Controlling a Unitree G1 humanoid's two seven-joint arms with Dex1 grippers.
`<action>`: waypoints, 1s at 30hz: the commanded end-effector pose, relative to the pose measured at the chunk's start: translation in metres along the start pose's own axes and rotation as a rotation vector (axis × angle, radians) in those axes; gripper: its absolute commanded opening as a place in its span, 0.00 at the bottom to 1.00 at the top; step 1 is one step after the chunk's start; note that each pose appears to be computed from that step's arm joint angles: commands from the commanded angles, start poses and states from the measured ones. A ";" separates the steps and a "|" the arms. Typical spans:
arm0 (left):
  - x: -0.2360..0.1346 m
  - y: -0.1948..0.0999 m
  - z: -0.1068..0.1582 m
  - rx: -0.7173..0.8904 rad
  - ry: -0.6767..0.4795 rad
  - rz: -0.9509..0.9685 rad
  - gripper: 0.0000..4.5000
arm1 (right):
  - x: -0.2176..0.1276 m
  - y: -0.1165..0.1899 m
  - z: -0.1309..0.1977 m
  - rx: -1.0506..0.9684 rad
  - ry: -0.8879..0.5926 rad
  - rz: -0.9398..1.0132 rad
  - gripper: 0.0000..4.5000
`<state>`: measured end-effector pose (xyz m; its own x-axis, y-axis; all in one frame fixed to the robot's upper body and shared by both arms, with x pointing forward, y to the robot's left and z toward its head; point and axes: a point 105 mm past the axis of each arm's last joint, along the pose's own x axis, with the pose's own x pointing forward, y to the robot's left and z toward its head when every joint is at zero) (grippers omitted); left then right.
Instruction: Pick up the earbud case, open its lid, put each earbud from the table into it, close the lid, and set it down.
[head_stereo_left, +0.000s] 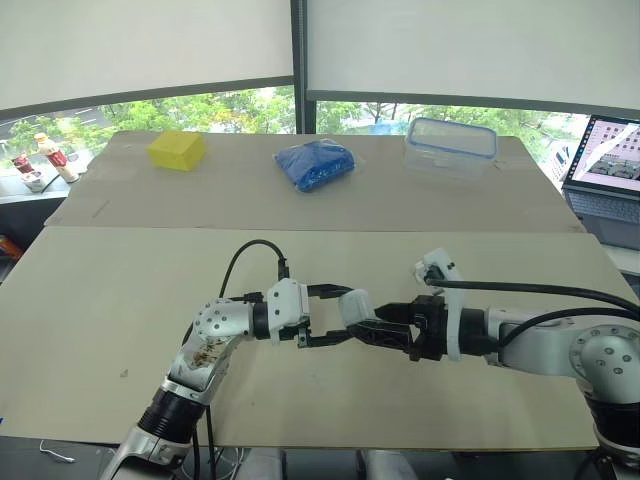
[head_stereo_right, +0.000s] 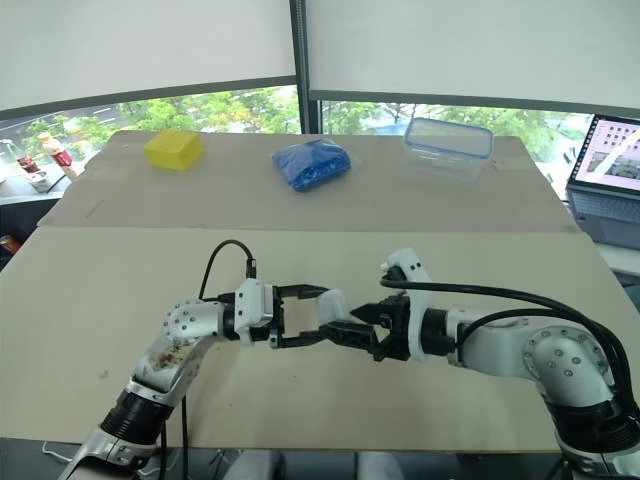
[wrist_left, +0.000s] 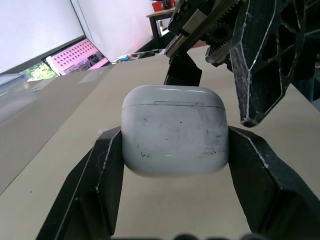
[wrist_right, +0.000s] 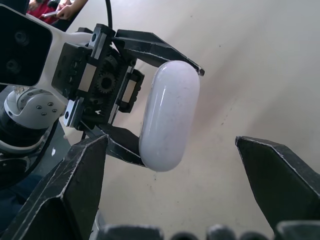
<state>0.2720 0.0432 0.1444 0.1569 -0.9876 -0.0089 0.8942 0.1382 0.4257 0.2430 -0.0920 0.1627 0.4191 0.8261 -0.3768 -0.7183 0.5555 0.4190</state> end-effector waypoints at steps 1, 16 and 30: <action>0.006 0.001 0.017 0.076 -0.045 -0.001 0.57 | 0.001 0.005 0.006 0.001 -0.033 0.019 0.88; 0.011 -0.002 0.023 0.114 -0.096 0.005 0.57 | 0.004 0.006 0.003 -0.007 -0.020 0.027 0.16; -0.023 0.005 -0.027 -0.213 0.262 -0.122 1.00 | -0.005 -0.009 0.008 -0.385 0.130 -0.090 0.16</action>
<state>0.2903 0.0748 0.1154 0.1808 -0.9417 -0.2837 0.9599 0.1061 0.2594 0.2535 -0.1040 0.1594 0.4388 0.7358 -0.5158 -0.8033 0.5784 0.1417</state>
